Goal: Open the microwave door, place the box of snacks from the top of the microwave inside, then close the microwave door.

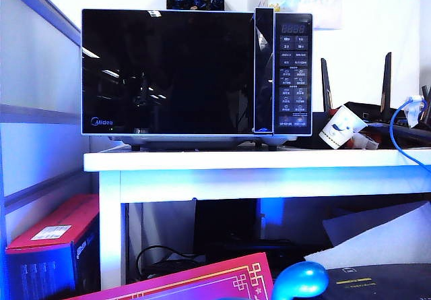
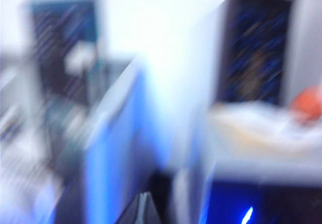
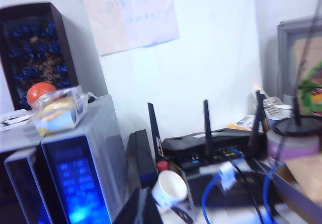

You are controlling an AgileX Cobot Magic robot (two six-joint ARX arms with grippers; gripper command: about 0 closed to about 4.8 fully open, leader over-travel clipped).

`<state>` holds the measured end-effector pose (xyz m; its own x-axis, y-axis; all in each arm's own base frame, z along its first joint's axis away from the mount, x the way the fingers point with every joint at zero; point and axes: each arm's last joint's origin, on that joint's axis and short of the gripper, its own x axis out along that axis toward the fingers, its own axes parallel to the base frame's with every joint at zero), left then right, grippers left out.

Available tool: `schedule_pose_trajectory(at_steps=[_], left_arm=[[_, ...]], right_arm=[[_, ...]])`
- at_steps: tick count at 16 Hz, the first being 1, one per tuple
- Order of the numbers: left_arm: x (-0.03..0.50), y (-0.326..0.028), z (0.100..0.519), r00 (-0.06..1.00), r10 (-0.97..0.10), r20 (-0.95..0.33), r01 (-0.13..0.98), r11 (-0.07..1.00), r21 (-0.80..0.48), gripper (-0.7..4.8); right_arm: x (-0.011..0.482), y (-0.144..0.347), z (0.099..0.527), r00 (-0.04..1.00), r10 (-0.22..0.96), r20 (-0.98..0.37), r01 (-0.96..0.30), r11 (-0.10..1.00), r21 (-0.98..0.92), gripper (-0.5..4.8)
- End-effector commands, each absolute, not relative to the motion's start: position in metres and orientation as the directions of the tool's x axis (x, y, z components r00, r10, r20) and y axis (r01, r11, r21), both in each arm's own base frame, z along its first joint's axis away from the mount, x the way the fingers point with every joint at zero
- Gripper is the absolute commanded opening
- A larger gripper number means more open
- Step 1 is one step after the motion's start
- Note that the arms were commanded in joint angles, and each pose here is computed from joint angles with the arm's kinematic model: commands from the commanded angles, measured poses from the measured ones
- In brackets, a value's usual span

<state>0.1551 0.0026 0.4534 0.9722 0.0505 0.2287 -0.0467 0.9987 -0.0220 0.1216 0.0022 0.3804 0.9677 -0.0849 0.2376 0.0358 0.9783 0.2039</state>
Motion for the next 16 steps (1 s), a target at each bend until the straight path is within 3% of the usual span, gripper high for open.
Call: schedule_pose_trajectory(at_steps=[1, 5, 7, 9, 11, 16], left_arm=[[0.177, -0.003, 0.502, 0.97, -0.138, 0.2, 0.137, 0.99, 0.022, -0.06], [0.206, -0.011, 0.54, 0.906, -0.422, 0.025, 0.421, 0.907, 0.024, -0.06], [0.218, -0.014, 0.546, 0.852, -0.521, -0.058, 0.522, 0.853, 0.017, -0.06], [0.224, -0.015, 0.542, 0.813, -0.573, -0.104, 0.574, 0.819, -0.021, -0.06], [0.225, -0.016, 0.535, 0.797, -0.583, -0.158, 0.585, 0.81, -0.035, -0.06], [0.228, -0.014, 0.529, 0.89, -0.387, -0.239, 0.407, 0.913, 0.038, -0.06]], right_arm=[[0.147, 0.006, 0.422, 0.954, 0.007, 0.298, -0.062, 0.983, 0.173, -0.01], [0.199, 0.012, 0.449, 0.961, 0.124, 0.249, -0.131, 0.991, 0.013, -0.01], [0.234, 0.015, 0.449, 0.973, 0.138, 0.183, -0.143, 0.99, 0.016, -0.01], [0.259, 0.019, 0.443, 0.96, 0.236, 0.153, -0.239, 0.971, 0.003, -0.01], [0.278, 0.026, 0.435, 0.933, 0.341, 0.113, -0.342, 0.94, -0.003, -0.01], [0.314, 0.075, 0.408, 0.921, 0.382, 0.081, -0.384, 0.923, 0.011, -0.01]])
